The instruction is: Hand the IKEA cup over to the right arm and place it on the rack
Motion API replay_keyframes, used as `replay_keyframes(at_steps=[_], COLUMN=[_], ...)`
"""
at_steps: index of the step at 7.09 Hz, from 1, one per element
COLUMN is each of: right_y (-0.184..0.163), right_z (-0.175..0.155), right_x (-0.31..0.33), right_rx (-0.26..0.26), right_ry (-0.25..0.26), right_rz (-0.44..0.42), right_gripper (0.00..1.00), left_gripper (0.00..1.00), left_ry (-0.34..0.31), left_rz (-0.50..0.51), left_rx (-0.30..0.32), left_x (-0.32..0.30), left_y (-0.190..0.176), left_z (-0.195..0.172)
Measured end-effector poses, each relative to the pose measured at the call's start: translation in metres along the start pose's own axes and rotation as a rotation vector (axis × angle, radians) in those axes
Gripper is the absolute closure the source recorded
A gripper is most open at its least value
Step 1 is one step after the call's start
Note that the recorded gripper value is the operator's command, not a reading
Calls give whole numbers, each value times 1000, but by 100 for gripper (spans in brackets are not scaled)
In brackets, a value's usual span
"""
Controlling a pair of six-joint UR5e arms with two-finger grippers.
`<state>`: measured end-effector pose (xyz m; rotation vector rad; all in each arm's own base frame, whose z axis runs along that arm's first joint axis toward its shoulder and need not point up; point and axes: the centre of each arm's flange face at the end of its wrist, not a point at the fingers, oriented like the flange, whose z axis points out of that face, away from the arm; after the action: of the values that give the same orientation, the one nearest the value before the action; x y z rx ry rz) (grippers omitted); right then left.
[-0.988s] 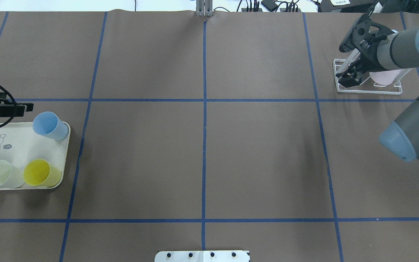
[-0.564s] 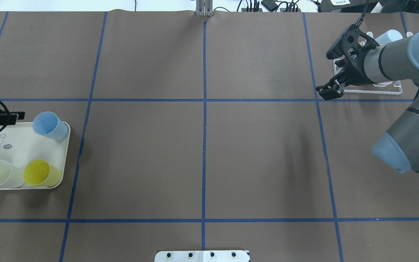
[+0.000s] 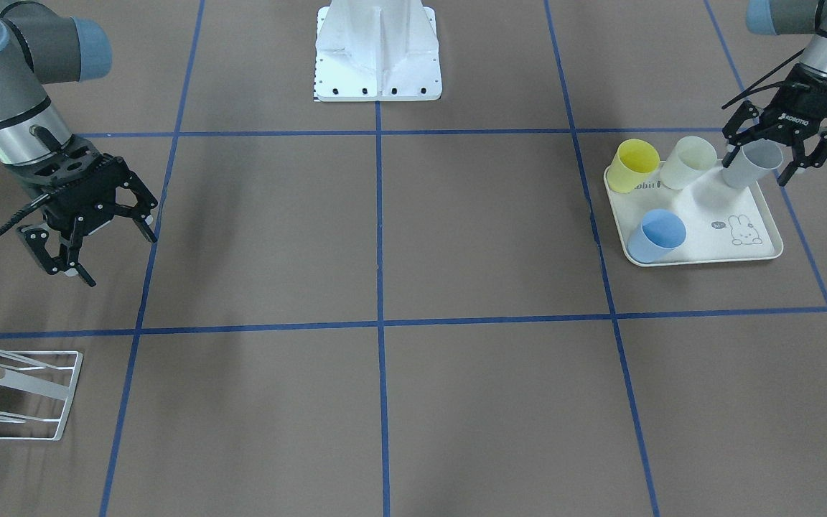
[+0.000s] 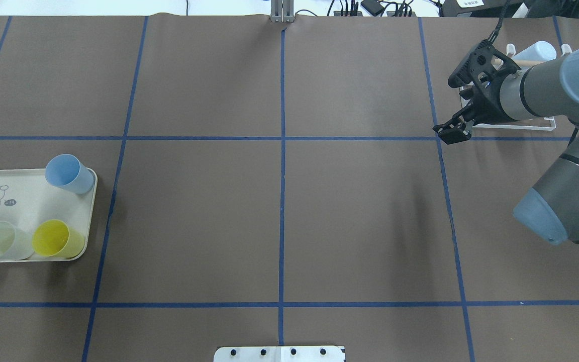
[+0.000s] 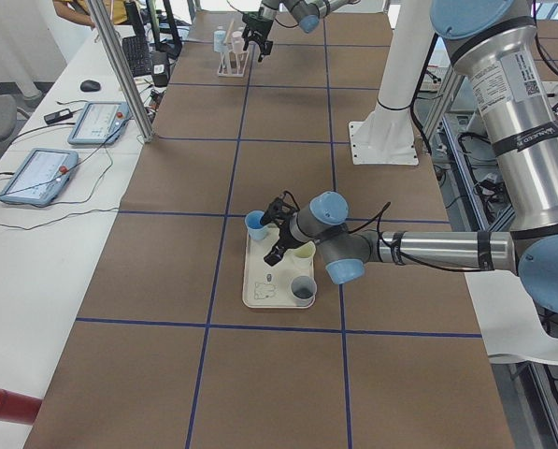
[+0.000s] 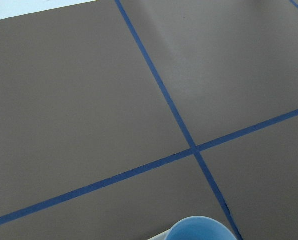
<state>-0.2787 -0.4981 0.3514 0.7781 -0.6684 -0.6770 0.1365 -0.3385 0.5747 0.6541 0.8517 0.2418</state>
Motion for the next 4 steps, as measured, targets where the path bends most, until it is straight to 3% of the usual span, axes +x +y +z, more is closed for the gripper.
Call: replay_keyframes(at_steps=[2,3,4], right_y=[1,2,3], right_z=[2,2,3], right_x=[0,1,1], right_rx=[-4,-5,-8], right_ry=[1,1,3], right_rz=[0,0,-1], right_gripper=[1,1,1], left_gripper=[0,10,33], left_ry=[45,67,78], left_rz=[15,18,22], left_rx=[-56,-83,-101], left_x=[18,28,33], left_y=[20,27,32], left_z=[10,17,21])
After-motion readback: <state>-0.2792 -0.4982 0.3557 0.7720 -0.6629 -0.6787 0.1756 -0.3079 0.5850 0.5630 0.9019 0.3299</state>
